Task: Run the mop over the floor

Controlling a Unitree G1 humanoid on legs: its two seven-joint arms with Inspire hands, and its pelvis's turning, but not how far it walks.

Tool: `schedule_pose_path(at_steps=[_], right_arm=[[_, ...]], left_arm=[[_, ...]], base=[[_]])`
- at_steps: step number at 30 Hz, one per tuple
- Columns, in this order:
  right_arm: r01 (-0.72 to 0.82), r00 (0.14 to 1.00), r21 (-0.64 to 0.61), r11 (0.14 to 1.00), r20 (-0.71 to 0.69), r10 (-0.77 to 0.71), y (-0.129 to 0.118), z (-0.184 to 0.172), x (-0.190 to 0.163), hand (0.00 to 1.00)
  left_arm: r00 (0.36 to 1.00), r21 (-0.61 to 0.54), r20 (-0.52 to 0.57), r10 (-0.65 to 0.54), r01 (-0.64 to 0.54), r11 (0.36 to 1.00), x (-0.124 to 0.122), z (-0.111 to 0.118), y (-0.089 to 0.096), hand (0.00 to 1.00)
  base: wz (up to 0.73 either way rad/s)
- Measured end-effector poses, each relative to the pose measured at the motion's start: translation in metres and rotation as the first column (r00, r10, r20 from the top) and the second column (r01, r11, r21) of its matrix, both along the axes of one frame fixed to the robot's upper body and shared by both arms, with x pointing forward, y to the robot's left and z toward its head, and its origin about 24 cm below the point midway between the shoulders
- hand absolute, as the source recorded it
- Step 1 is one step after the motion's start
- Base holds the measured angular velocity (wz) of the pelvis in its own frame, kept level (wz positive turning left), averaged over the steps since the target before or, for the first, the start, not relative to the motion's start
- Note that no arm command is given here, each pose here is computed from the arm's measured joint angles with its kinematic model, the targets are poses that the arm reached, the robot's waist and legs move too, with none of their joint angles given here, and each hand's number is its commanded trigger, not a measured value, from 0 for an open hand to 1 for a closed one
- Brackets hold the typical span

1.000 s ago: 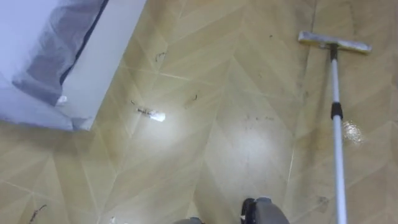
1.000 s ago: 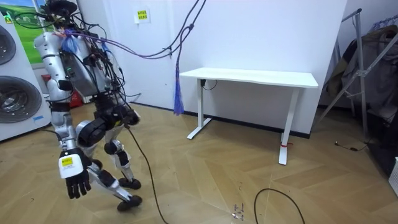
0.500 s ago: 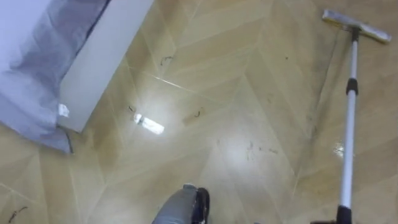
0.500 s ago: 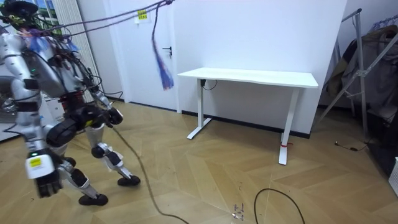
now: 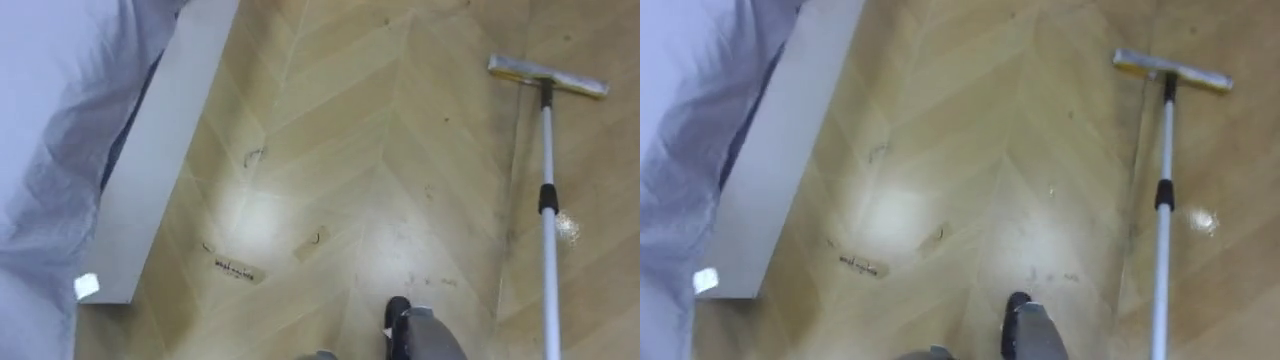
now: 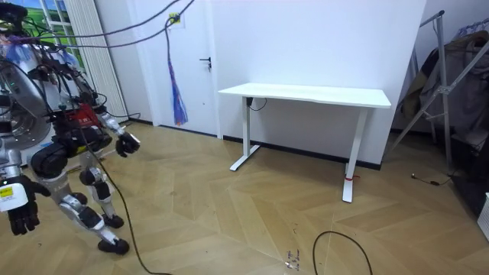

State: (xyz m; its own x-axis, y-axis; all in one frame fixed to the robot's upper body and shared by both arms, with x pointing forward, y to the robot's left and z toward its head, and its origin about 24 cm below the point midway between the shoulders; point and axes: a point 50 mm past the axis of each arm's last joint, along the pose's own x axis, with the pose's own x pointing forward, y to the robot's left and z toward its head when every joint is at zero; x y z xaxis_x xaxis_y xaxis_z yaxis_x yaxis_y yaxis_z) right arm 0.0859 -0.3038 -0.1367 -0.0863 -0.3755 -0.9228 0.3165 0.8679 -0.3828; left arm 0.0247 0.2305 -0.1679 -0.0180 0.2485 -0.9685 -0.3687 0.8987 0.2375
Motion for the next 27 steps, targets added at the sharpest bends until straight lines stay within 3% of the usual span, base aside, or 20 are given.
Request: schedule_pose_path(at_steps=[4,8,13,16,21,23,27], right_arm=[[-0.075,0.953,-0.068,0.995,0.288,0.091,-0.015,0.04,0.098,1.0],[-0.064,0.89,-0.038,0.997,0.451,0.074,-0.013,0.061,0.136,1.0],[0.019,0.939,0.017,1.0,0.344,-0.023,-0.018,0.03,0.075,1.0],[0.087,0.987,0.05,0.995,0.134,-0.093,-0.012,0.0,-0.013,1.0],[0.081,0.99,0.033,0.996,-0.122,-0.076,0.006,-0.013,-0.097,1.0],[0.084,0.986,0.062,0.995,-0.15,-0.074,0.02,-0.018,-0.106,1.0],[0.015,0.991,0.077,0.997,-0.134,-0.005,0.032,-0.023,-0.084,1.0]], left_arm=[[0.999,0.042,0.035,0.031,-0.033,0.999,0.009,0.004,0.012,0.0],[0.999,0.032,0.044,0.027,-0.028,0.999,0.01,0.004,0.011,0.0],[0.999,0.025,0.049,-0.01,0.009,1.0,0.01,0.003,0.011,0.0],[0.997,0.014,0.059,-0.056,0.055,0.998,0.012,0.002,0.007,0.0],[0.997,-0.012,0.056,-0.059,0.059,0.998,0.013,-0.001,-0.004,0.0],[0.996,-0.012,0.072,-0.06,0.061,0.998,0.019,-0.001,-0.004,0.0],[0.995,-0.035,0.076,-0.059,0.062,0.997,0.02,-0.003,-0.016,0.0]], base=[[-0.06],[0.03],[0.41],[0.34],[0.06],[-0.36],[-0.72]])
